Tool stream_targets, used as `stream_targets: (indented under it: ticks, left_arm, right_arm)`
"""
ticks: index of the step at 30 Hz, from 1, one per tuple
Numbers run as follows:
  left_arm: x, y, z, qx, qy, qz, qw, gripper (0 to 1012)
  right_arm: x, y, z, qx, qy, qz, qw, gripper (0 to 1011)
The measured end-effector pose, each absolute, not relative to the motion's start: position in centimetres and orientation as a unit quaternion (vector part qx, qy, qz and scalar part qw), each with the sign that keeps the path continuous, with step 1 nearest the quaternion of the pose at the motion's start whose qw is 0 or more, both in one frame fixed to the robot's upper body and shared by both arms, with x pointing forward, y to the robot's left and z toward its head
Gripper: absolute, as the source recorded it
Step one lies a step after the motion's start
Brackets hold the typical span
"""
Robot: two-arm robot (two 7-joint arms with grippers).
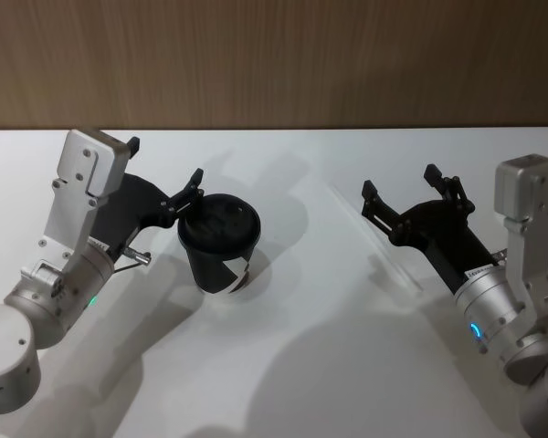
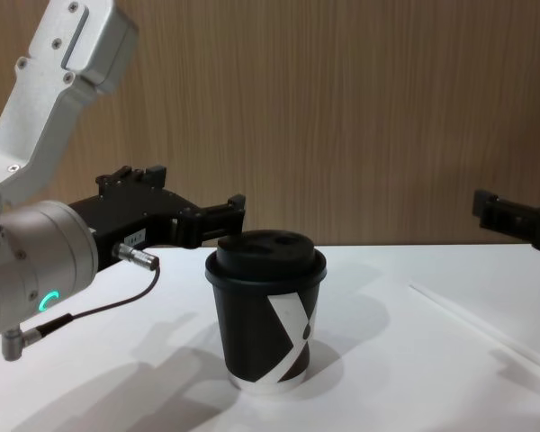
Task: Pick up the straw with one hand, pass it to the other hand, and insert it into the cup.
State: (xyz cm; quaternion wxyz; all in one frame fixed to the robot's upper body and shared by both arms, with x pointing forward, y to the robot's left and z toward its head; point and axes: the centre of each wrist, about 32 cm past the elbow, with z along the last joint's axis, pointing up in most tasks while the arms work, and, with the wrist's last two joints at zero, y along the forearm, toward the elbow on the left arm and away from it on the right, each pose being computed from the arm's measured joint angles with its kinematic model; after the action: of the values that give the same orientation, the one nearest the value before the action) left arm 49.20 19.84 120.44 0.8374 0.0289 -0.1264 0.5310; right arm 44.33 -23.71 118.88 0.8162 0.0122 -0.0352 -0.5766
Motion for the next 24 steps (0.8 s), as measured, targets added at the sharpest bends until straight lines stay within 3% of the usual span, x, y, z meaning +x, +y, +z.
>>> stream_targets:
  ticks: [24]
  left_arm:
    - [49.2,19.84,120.44,0.029,-0.126,0.531,0.837,1003]
  right_arm:
    - [44.33,-23.71,118.88,0.012,-0.035,-0.577,0.816,1001]
